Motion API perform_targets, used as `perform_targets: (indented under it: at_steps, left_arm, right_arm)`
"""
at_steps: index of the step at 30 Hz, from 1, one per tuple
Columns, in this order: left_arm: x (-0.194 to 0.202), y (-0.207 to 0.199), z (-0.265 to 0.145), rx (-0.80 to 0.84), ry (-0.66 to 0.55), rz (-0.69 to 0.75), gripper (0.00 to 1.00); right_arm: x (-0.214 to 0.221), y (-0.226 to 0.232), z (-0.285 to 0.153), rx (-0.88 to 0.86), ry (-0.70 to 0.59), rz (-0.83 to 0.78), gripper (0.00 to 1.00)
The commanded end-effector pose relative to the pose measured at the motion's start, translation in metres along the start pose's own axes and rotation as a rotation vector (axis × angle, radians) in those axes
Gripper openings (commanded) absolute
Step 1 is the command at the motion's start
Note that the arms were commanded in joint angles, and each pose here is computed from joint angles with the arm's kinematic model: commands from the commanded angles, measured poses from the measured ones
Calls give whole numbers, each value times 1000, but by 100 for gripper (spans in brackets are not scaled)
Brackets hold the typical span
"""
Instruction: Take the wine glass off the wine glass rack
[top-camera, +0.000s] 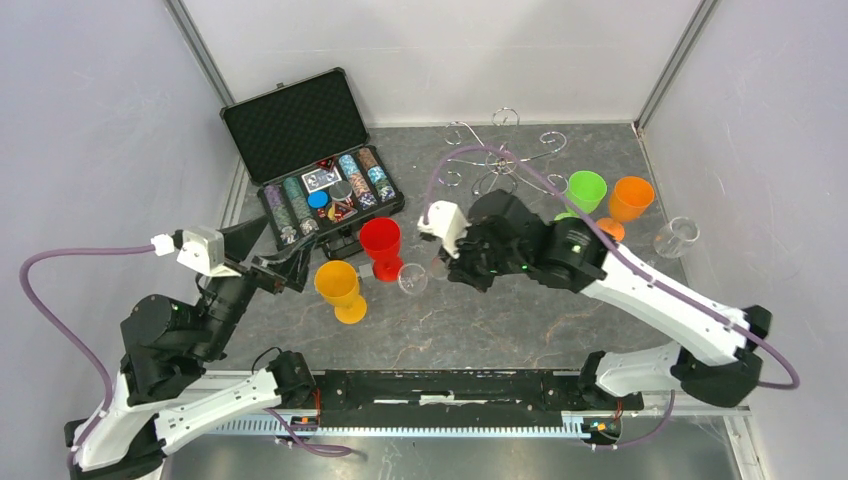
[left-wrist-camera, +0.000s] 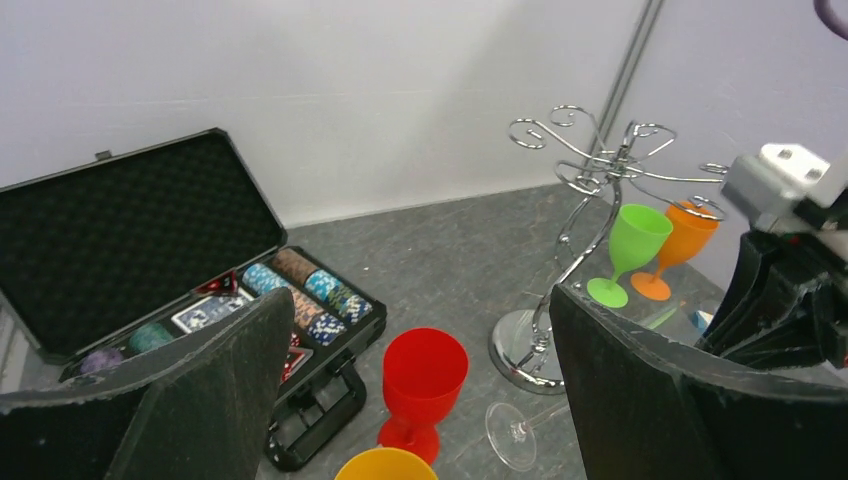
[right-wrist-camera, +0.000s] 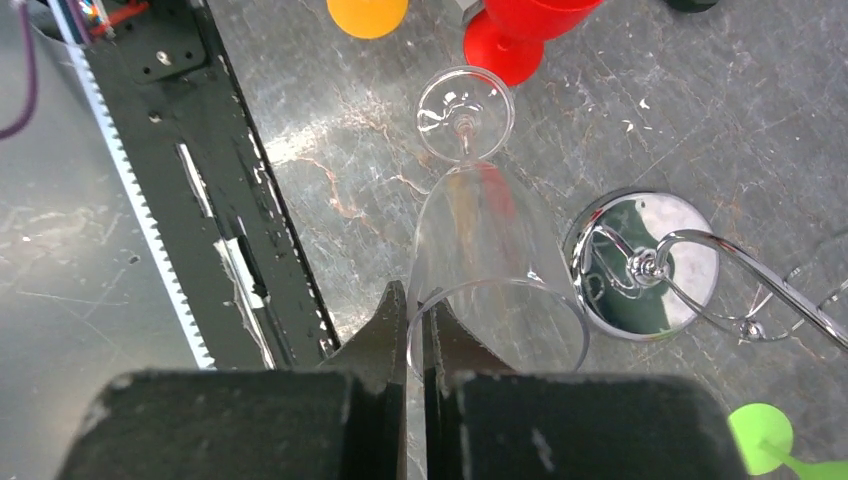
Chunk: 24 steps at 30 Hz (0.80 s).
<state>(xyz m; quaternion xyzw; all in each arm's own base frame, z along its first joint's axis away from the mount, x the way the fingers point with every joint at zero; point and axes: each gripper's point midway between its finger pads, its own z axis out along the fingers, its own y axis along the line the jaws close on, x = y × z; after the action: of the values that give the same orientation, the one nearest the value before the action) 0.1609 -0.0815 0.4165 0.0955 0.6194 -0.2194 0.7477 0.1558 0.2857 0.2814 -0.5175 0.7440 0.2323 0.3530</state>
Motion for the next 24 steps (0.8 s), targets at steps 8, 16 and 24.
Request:
perform_targets:
  at_steps: [8, 16, 24]
  left_arm:
    - [-7, 27, -22, -85, -12, -69, 100]
    - [-9, 33, -33, -94, 17, -88, 100]
    - [-6, 33, -37, -71, 10, -89, 100]
  right_arm:
    - [-13, 14, 52, 91, 136, -123, 0]
    - [-4, 28, 76, 58, 239, -161, 0]
    - [5, 28, 90, 52, 308, -171, 9]
